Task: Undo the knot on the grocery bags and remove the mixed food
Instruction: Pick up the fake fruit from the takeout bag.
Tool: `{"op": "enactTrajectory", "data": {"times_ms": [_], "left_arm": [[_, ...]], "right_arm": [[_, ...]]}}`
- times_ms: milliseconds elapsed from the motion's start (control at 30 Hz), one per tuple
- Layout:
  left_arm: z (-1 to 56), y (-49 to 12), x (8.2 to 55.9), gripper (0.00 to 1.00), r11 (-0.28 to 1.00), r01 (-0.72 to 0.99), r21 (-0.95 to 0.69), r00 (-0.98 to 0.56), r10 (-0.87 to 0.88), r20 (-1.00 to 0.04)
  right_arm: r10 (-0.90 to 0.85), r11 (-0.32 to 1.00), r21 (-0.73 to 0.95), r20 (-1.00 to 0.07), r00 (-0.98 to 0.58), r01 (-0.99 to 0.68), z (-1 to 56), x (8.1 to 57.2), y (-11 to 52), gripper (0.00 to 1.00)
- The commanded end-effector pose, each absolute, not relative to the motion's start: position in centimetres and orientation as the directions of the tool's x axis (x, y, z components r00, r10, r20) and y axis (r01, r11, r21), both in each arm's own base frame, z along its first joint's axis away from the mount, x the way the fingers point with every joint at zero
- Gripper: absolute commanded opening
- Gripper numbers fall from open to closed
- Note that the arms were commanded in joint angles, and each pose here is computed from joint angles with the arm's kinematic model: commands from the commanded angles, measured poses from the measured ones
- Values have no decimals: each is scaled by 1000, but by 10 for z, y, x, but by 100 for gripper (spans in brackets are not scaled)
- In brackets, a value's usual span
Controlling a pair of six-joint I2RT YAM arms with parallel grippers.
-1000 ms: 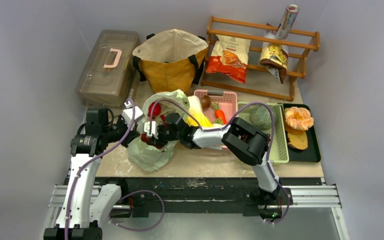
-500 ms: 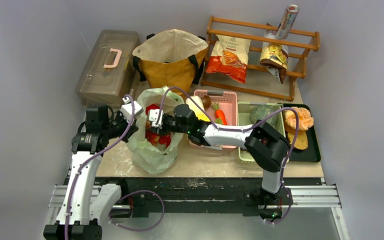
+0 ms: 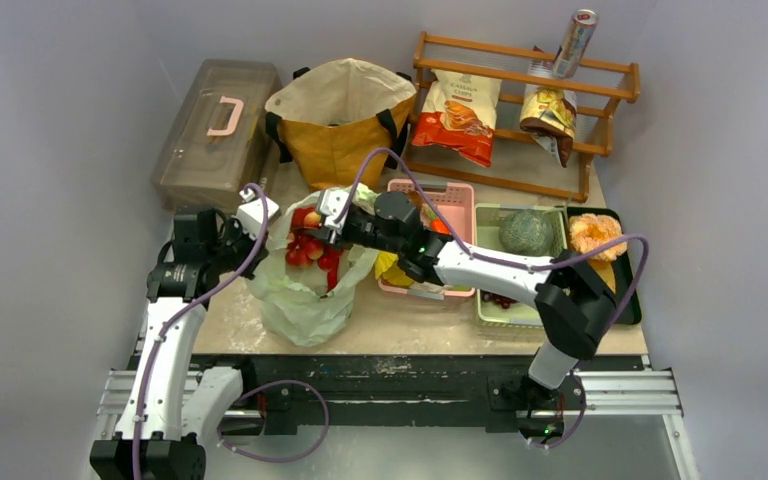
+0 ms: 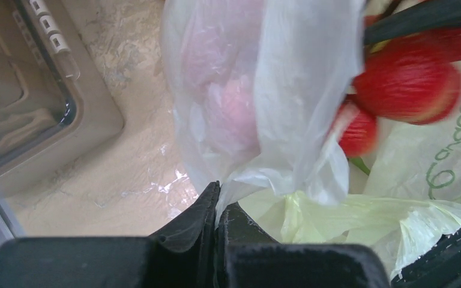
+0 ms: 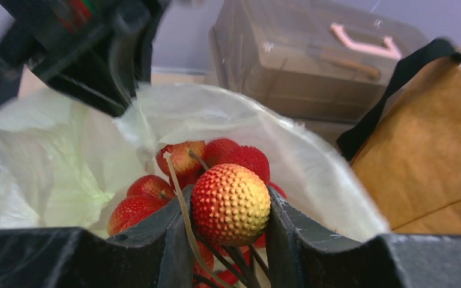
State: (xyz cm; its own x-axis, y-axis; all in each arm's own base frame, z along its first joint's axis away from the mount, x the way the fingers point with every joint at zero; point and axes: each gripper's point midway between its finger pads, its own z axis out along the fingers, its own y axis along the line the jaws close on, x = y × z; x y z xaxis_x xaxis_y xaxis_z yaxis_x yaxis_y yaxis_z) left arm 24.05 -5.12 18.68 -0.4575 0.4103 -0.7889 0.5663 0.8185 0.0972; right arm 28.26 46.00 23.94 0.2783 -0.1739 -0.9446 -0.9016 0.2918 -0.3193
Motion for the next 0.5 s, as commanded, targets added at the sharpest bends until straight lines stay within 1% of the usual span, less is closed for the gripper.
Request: {"op": "enactTrajectory", "data": {"times_ms": [0,267,400,467], "left_arm": [[200,-46,258,0,850,516,106,-447,373,-813],[201,-47,262,0,866,495,76,-467,339,-816],[200,-47,262,0,865,495,76,-470,341,-814],[201,-47,262,0,863,499,80,-465,345,-816]], "right_arm": [[-15,325,-304,-949,316,-895,331,273,446,0],[-10,279,-288,-955,297,-916,361,245,420,0],[-51,283,-305,-952,303,-909,368,236,394,0],[-79,310,-316,-948,307,-897,373,235,376,0]]}}
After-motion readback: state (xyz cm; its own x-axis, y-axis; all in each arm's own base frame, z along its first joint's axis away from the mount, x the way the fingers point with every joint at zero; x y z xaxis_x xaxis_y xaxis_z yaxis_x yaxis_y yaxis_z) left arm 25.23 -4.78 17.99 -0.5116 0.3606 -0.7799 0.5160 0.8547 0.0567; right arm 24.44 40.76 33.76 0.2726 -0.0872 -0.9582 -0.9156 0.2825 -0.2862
